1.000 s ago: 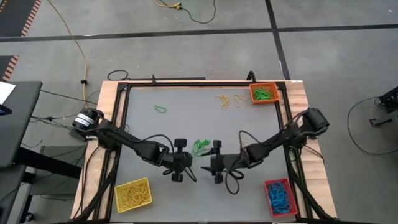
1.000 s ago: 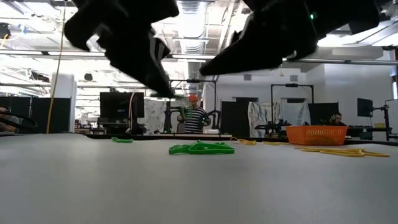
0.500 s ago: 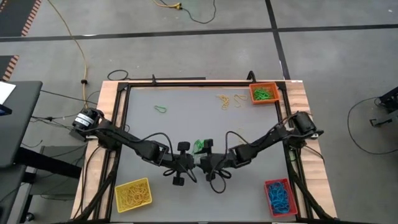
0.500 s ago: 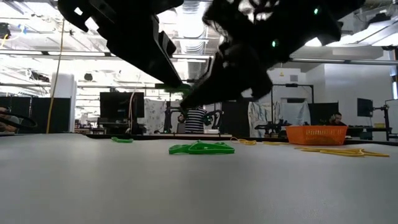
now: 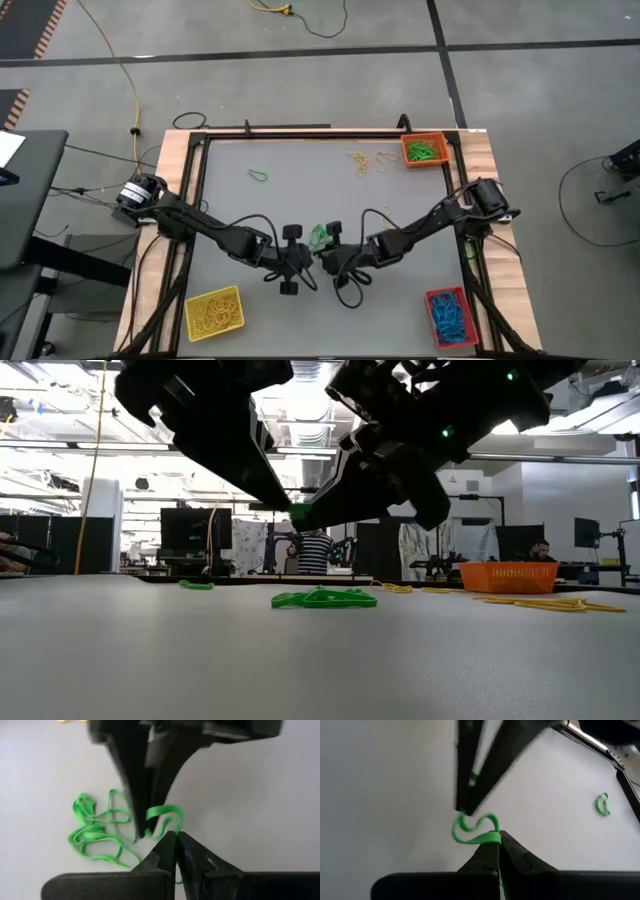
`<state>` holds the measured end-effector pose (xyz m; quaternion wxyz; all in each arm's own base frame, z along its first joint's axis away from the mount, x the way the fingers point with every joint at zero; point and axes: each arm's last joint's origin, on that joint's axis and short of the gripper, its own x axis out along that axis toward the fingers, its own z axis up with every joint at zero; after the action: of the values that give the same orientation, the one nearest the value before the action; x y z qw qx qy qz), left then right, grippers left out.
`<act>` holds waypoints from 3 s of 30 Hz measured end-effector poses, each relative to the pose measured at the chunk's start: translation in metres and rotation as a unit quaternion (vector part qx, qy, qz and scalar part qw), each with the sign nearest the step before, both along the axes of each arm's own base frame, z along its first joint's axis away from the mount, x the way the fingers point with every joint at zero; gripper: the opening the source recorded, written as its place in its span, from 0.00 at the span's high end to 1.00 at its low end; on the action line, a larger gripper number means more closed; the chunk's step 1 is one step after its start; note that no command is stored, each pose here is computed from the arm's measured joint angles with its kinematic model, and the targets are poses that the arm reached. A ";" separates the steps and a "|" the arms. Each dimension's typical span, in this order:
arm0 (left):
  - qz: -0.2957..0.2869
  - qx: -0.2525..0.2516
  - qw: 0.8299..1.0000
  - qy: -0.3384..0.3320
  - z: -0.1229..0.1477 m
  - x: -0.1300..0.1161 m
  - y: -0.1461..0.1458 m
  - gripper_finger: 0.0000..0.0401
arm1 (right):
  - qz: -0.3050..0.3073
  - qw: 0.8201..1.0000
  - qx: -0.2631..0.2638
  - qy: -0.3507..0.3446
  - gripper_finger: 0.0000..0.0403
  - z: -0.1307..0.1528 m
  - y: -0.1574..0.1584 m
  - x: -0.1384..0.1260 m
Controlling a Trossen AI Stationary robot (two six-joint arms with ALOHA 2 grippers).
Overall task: Sort rubber bands into baskets
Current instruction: Put the green rubber band into the orange bin
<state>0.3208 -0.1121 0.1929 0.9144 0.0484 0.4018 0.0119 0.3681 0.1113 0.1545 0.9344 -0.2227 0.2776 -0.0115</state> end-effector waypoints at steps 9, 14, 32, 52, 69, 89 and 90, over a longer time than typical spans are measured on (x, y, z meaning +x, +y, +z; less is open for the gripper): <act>0.081 0.078 0.993 -0.016 -0.001 -0.005 0.002 0.88 | -0.061 0.997 -0.035 0.041 0.95 0.017 -0.026 -0.010; 0.141 0.103 0.985 -0.013 -0.003 -0.011 0.003 0.73 | -0.107 0.990 -0.055 0.069 0.95 0.036 -0.046 -0.024; 0.183 0.031 0.983 0.007 -0.009 -0.038 -0.032 0.56 | -0.411 0.896 0.005 0.169 0.95 0.091 -0.204 -0.109; 0.191 -0.003 0.981 -0.035 -0.007 -0.050 -0.058 0.56 | -0.628 0.727 0.099 0.261 0.95 0.074 -0.318 -0.205; 0.193 -0.004 0.981 -0.036 -0.007 -0.050 -0.058 0.56 | -0.637 0.681 0.120 0.342 0.80 0.022 -0.344 -0.205; 0.185 -0.003 0.982 -0.032 -0.007 -0.051 -0.060 0.56 | -0.624 0.745 0.107 0.210 0.42 0.090 -0.302 -0.202; 0.184 -0.003 0.982 -0.032 -0.007 -0.052 -0.061 0.56 | -0.622 0.750 0.106 0.201 0.42 0.093 -0.299 -0.202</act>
<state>0.2690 -0.1731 0.1855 0.9092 -0.0294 0.3740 0.1805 0.1660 -0.1880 0.2477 0.6609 0.1022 0.5359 -0.5153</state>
